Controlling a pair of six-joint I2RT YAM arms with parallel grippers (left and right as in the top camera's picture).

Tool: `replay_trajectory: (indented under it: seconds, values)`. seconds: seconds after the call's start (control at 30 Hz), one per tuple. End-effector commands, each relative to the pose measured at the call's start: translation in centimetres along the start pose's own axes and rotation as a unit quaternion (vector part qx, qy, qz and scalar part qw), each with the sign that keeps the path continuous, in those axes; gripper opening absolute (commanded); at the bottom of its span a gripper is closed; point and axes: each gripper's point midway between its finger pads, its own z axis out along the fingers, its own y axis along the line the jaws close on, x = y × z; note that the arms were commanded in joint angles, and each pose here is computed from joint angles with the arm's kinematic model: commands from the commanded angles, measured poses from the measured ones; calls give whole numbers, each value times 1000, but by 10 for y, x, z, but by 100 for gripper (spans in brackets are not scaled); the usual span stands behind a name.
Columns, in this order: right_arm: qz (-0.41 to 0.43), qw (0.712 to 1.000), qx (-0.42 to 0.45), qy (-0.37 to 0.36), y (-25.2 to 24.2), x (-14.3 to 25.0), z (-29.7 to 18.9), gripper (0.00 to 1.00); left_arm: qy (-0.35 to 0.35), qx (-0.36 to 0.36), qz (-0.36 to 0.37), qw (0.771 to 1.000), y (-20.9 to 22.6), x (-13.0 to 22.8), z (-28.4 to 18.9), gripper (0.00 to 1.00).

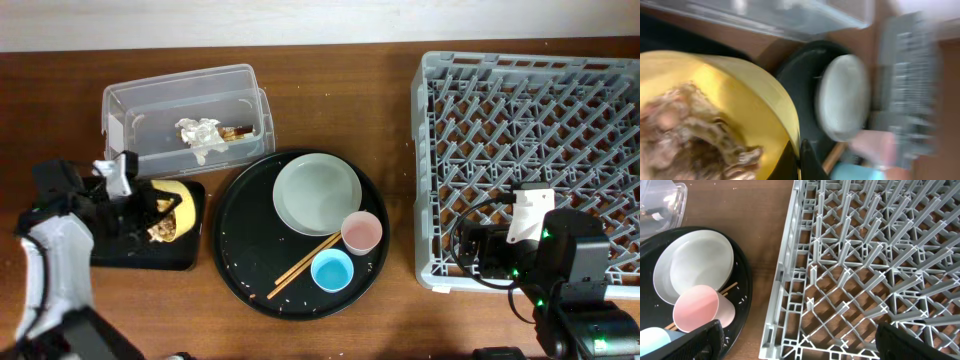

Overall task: Sort waste into correct bins and load items into the dishwasher rack
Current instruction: 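Tip the yellow bowl over the black tray to dump food scraps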

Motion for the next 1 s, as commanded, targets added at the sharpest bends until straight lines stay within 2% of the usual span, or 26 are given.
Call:
replay_trajectory:
  seconds: [0.0, 0.27, 0.6, 0.67, 0.73, 0.77, 0.8, 0.97]
  values:
    - [-3, 1000, -3, -9, 2, -6, -5, 98, -43, 199, -53, 978, -8, -17, -11, 0]
    - [-3, 1000, -3, -10, 2, -6, -5, 98, -129, 335, -95, 929, -11, -42, -58, 0]
    - [-2, 1000, -3, -8, 2, -5, -5, 98, -160, 314, -118, 928, 12, -44, -74, 0]
    - [-2, 1000, -3, -8, 2, -5, -5, 98, -169, 342, -113, 918, 5, -47, -81, 0]
    - [-2, 1000, -3, -8, 2, -5, -5, 98, -153, 298, -126, 934, 18, -43, -70, 0]
    - [-2, 1000, -3, -8, 2, -5, -5, 99, -150, 302, -136, 932, 17, -43, -70, 0]
    - [-2, 1000, -3, -8, 2, -5, -5, 98, -168, 338, -111, 919, 5, -46, -79, 0]
    - [-2, 1000, -3, -8, 2, -5, -5, 98, -163, 328, -126, 922, 10, -46, -78, 0]
